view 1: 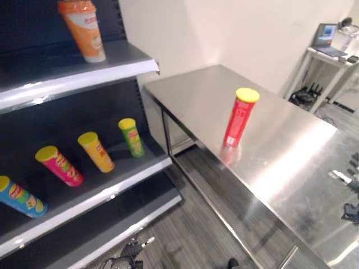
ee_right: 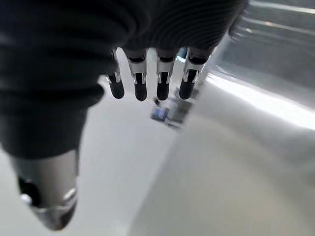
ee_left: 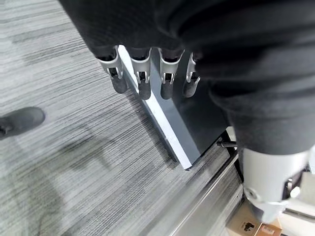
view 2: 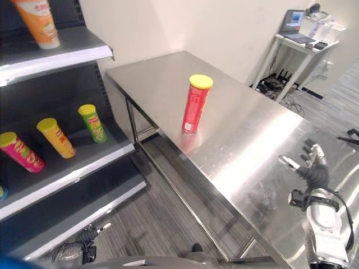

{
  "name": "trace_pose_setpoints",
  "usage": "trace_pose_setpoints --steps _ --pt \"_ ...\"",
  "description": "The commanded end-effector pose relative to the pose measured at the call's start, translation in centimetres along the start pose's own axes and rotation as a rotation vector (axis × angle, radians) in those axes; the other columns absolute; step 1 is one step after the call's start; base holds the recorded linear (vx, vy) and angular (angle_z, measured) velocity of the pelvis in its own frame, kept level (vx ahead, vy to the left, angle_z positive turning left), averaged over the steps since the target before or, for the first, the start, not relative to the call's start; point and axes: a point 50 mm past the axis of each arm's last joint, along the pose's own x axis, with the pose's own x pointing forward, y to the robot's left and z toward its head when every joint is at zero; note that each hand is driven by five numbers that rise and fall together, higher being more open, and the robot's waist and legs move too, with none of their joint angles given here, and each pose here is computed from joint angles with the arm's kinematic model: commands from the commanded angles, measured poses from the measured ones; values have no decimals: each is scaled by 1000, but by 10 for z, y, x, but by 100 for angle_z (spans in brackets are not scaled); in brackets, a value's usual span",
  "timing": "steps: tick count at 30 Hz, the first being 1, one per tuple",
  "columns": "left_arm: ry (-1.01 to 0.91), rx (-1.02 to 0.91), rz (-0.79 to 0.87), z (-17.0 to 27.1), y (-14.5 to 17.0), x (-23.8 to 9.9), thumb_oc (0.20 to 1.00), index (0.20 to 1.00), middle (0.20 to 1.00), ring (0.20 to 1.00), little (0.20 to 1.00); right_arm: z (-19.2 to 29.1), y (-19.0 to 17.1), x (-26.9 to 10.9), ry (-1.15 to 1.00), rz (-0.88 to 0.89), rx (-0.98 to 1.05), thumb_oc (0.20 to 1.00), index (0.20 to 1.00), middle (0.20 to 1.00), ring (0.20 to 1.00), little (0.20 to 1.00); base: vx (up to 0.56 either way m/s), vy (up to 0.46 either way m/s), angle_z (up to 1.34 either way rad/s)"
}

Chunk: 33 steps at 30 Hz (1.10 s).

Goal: Put the goods on the table back onto the shelves and tidy them up.

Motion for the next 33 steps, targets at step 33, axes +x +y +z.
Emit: trace_pose_setpoints --steps 33 --pt "28 32 73 -7 28 -3 1000 1000 1000 1000 1000 -127 65 -39 617 164 -8 1000 1000 1000 1000 1000 6 1 3"
